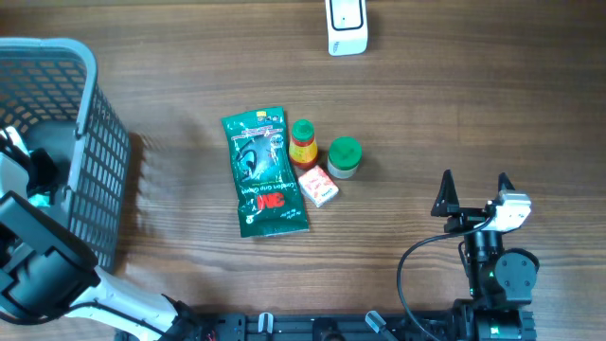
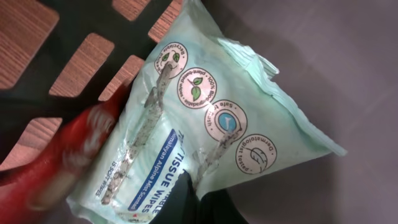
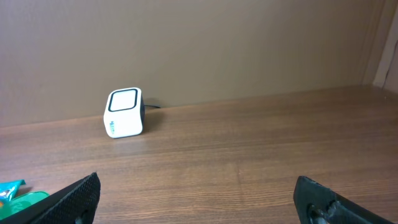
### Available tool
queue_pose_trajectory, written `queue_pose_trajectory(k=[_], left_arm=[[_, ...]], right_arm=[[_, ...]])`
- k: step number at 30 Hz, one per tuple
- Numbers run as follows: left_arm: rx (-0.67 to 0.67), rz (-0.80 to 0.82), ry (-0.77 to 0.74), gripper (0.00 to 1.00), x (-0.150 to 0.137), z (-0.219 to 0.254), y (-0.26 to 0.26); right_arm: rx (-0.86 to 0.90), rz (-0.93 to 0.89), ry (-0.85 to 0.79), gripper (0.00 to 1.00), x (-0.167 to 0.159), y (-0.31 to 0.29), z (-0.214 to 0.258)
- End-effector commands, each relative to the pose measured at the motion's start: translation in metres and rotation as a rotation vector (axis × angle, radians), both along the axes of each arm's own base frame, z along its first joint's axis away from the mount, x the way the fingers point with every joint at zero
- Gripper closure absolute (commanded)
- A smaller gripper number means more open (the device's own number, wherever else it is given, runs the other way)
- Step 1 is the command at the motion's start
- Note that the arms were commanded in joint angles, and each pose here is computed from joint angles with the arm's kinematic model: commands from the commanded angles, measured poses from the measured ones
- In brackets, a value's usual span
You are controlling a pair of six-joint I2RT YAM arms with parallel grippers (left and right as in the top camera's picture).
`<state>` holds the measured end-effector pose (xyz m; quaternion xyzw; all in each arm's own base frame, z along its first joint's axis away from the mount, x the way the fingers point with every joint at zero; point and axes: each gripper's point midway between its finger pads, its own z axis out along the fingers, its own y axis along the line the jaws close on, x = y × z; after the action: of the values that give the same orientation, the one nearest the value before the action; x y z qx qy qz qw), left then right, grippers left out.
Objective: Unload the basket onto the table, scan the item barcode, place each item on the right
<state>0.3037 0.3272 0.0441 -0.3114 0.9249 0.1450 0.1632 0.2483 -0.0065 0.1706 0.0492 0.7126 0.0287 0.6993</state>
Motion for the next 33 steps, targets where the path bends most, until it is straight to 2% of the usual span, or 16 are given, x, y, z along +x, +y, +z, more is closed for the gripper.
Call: queue_pose_trajectory(k=[1,9,15,18,23,25,29,33], left_arm=[[0.02,0.043,-0.067,0.96,-0.003,0.029,-0.004],[0.197,0.13,-0.383,0.96,-0.01,0.173,-0.015],[0.142,-0.005,-0.63,0.96,-0.005,0.245,-0.067],[0.091,-0.133,-0.778,0.96,-0.001,0.284,-0.109],[0.085,-0.343,-0.898,0.96,0.007,0.33,-0.185],[0.062,-0.436,-0.929,0.96,0.011,0.339,-0.217],[-0.035,-0.72,-1.002,0.96,0.027,0.357,-0.312],[-0.16,-0.956,-1.018,0.96,0.04,0.355,-0.398]], right_arm=[[-0.005,-0.017,-0.002,0.0,0.0,-0.003,0.0],[-0.006,-0.017,-0.002,0.0,0.0,-0.003,0.0],[-0.006,-0.017,-0.002,0.0,0.0,-0.003,0.0],[-0.005,-0.016,-0.002,0.0,0.0,-0.003,0.0],[-0.006,-0.017,-0.002,0.0,0.0,-0.003,0.0],[-0.006,-0.016,-0.002,0.0,0.0,-0.003,0.0],[-0.006,-0.017,-0.002,0.0,0.0,-0.003,0.0],[-0.005,-0.017,-0.002,0.01,0.0,-0.003,0.0]])
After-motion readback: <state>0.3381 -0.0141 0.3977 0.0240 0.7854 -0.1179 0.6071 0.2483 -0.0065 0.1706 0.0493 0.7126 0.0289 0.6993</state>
